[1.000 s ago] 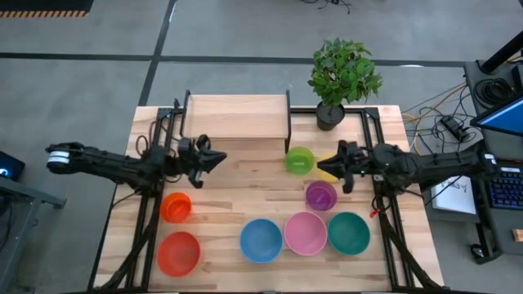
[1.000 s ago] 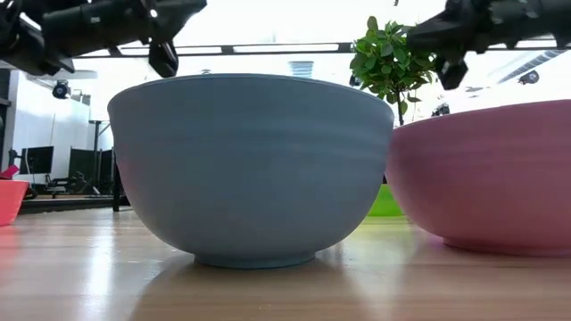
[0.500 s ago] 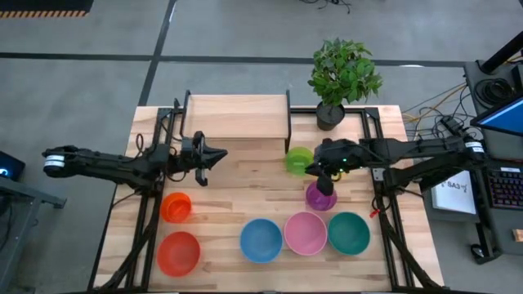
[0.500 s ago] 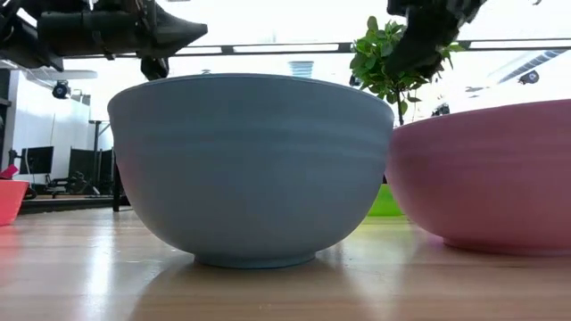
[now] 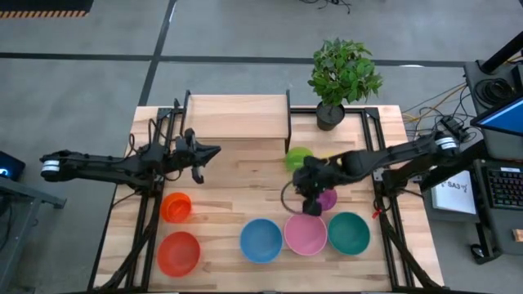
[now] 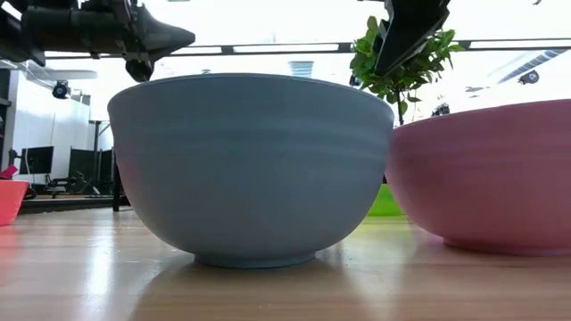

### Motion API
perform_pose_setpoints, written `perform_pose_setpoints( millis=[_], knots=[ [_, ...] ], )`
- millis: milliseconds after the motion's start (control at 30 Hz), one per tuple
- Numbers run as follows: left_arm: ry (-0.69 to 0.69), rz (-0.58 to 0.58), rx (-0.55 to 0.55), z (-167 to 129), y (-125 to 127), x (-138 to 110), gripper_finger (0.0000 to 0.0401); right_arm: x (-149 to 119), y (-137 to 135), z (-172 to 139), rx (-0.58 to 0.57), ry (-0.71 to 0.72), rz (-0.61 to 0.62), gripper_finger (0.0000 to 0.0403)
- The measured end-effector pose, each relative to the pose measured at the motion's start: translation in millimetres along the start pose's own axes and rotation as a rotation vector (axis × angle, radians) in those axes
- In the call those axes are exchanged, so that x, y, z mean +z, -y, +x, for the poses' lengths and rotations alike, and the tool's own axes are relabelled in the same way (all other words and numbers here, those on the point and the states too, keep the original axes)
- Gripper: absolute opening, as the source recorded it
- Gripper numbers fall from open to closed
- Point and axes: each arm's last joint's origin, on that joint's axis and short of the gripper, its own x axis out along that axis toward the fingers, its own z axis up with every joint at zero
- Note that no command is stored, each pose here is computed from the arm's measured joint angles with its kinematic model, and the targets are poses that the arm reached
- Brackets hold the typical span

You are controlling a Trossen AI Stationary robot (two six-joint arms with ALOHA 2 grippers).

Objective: Place and stack bowls onto a shelf
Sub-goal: Put the big pink bowl on the shelf

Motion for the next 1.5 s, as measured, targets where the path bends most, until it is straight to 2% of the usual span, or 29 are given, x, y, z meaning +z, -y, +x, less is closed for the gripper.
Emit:
perform_pose_setpoints(
  millis=[167,333,433,567,700,1000,1133,1367,1500],
  knots=[
    [-0.053,-0.112,-0.046,1.4,1.4,-5.4,0.0,-4.6,-14.8,20.7,-0.021,-0.07,-0.034,0.0038],
    [-0.148,-0.2,-0.239,5.8,9.0,-14.6,0.0,-5.9,-16.9,39.4,-0.025,-0.124,0.002,0.0038],
    [-0.135,-0.228,-0.288,8.8,15.6,-15.4,0.0,-7.7,-18.2,49.6,-0.004,-0.166,0.008,0.0038],
    [-0.048,-0.231,-0.348,12.3,24.3,-10.7,0.0,-6.7,-22.3,56.9,0.094,-0.211,-0.046,0.0038],
    [0.0,-0.215,-0.372,14.6,28.0,-4.9,0.0,-4.7,-28.3,54.7,0.16,-0.226,-0.1,0.0038],
    [0.004,-0.214,-0.369,15.2,28.3,-3.7,0.0,-5.6,-35.7,52.4,0.187,-0.213,-0.173,0.0042],
    [0.006,-0.215,-0.363,15.2,28.1,-3.7,0.0,-5.7,-35.2,52.7,0.177,-0.213,-0.17,0.0075],
    [0.007,-0.215,-0.362,15.3,28.1,-3.6,0.0,-6.5,-35.3,53.4,0.136,-0.204,-0.186,0.0175],
    [0.007,-0.215,-0.362,15.3,28.1,-3.6,0.0,-9.6,-34.4,55.4,0.133,-0.216,-0.185,0.0199]
  ],
)
